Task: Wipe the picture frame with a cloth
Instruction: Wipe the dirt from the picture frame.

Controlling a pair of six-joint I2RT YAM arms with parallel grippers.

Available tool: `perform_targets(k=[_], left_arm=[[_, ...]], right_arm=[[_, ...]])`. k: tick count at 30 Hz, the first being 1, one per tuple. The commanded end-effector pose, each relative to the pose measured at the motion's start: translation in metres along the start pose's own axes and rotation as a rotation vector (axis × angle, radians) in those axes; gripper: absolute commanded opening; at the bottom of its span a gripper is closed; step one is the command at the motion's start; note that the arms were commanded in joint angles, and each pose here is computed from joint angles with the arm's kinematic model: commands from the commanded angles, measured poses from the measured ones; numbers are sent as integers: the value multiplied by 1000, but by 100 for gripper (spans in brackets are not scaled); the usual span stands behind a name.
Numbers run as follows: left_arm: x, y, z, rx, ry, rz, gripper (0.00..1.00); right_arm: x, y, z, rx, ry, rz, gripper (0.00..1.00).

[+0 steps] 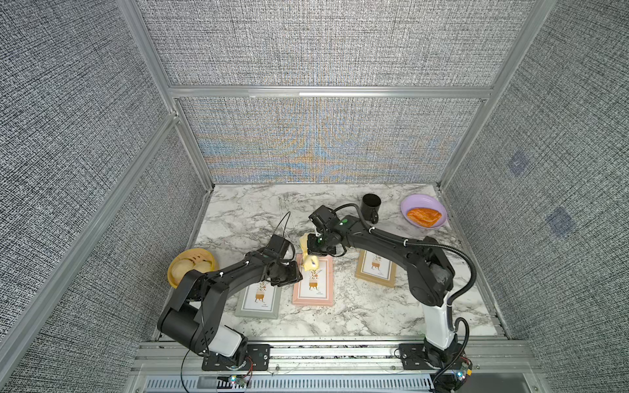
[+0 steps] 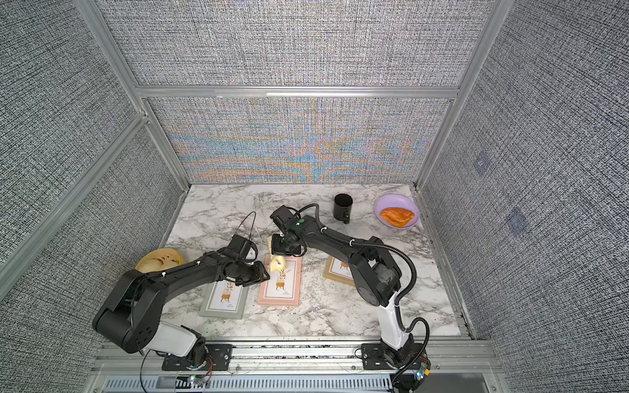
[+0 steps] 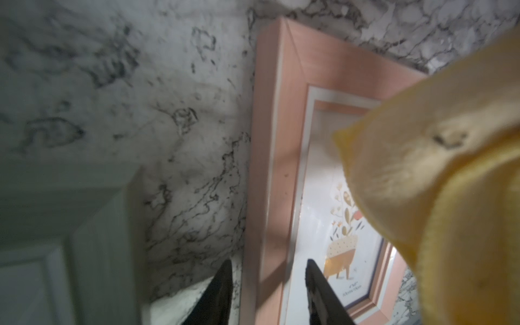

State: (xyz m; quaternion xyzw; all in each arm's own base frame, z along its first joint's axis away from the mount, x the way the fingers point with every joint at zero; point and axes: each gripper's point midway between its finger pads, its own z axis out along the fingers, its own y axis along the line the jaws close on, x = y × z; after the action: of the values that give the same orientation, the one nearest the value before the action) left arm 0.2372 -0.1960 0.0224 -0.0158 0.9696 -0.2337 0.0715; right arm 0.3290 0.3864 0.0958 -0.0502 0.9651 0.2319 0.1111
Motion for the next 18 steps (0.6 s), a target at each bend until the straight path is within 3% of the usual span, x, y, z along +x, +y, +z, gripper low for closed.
perform_targets(k=[1,8,13,18], left_arm=[[0,6,6,-43,-15,-4,34],[9,19,4,-100,-24,-12,20],[14,25,2,-125,-9,-5,14],[24,33,1,-146,7,-8,10]], right_arm=[[-3,-4,9,30,2,-3,0],[10,-23,29,107,36,-12,0],[17,-61,17,218,45,4,0],[23,-91,8,242,62,36,0]])
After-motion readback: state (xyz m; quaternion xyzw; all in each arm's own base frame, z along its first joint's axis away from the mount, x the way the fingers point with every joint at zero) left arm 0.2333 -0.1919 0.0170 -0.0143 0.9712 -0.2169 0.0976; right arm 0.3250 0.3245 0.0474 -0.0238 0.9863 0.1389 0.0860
